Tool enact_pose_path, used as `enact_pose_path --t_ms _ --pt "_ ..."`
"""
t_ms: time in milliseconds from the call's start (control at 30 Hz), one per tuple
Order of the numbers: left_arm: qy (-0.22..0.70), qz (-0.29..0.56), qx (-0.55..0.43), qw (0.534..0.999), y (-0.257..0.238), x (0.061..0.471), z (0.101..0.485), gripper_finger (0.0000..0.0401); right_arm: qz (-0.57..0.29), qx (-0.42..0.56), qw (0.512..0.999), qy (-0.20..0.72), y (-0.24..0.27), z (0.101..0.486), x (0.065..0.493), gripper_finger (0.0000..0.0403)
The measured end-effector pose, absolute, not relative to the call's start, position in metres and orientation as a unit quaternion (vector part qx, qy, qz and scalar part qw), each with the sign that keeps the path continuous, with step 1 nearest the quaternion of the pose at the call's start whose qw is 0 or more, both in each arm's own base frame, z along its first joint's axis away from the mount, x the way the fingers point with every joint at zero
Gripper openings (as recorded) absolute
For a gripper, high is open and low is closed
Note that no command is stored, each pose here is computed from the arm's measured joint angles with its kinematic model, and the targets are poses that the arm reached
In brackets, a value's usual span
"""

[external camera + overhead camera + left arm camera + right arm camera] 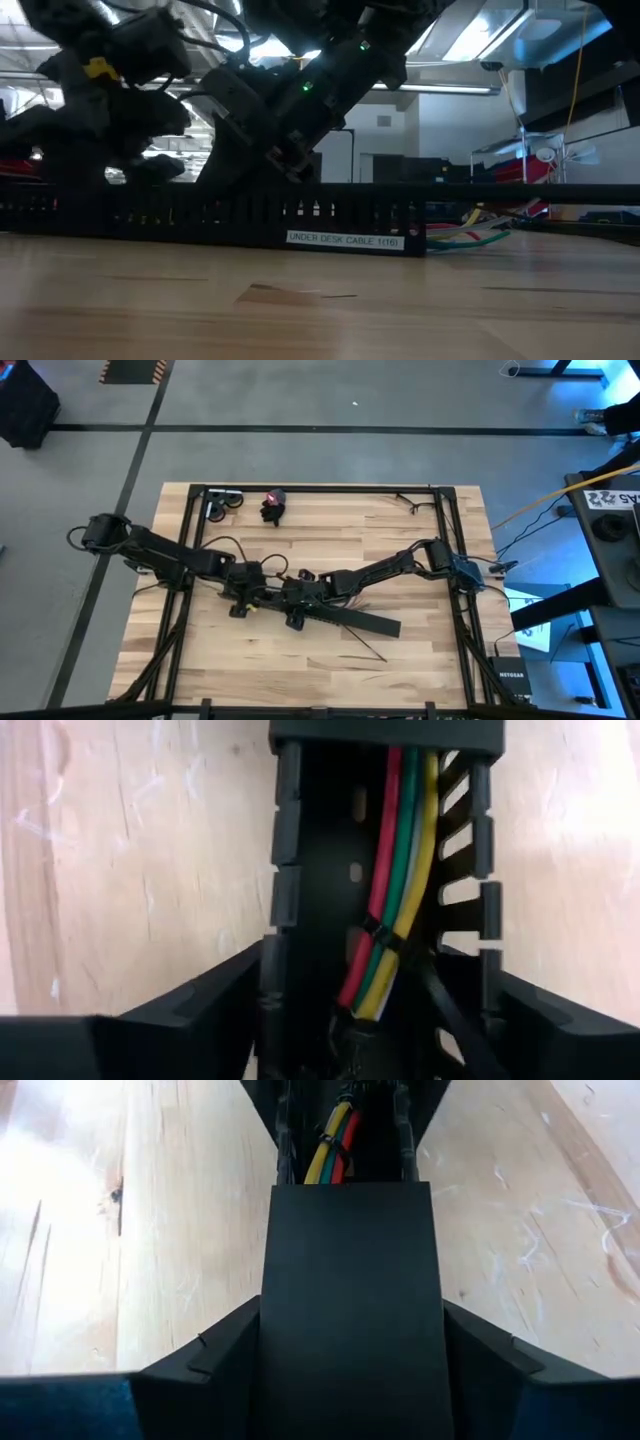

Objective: Ziptie cables
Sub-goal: Close the black cable duct with the cable duct cover

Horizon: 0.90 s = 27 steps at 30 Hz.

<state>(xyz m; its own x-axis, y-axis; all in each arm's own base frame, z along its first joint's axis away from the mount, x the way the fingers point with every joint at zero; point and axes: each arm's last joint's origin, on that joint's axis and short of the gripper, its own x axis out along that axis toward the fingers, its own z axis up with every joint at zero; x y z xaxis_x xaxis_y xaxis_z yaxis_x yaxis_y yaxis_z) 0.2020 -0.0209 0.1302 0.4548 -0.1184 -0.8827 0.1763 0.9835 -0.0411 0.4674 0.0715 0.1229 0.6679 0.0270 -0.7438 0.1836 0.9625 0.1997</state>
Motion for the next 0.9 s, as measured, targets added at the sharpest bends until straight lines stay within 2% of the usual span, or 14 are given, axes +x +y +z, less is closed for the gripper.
enact_pose_path --t_ms 167,233,700,900 --pt "0.486 -0.088 0.014 0.869 -0.021 0.201 0.123 0.0220 -0.039 0.131 0.904 0.405 0.072 0.123 0.467 0.0237" --pt "0.480 -0.088 0.011 0.873 -0.021 0.202 0.123 0.0213 -0.035 0.134 0.906 0.399 0.072 0.123 0.468 0.0237" --pt "0.407 -0.089 -0.012 0.909 -0.026 0.226 0.118 0.0231 -0.049 0.132 0.930 0.339 0.068 0.123 0.478 0.0237" --pt "0.404 -0.094 -0.006 0.910 -0.028 0.236 0.119 0.0241 -0.053 0.138 0.924 0.353 0.069 0.118 0.477 0.0237"
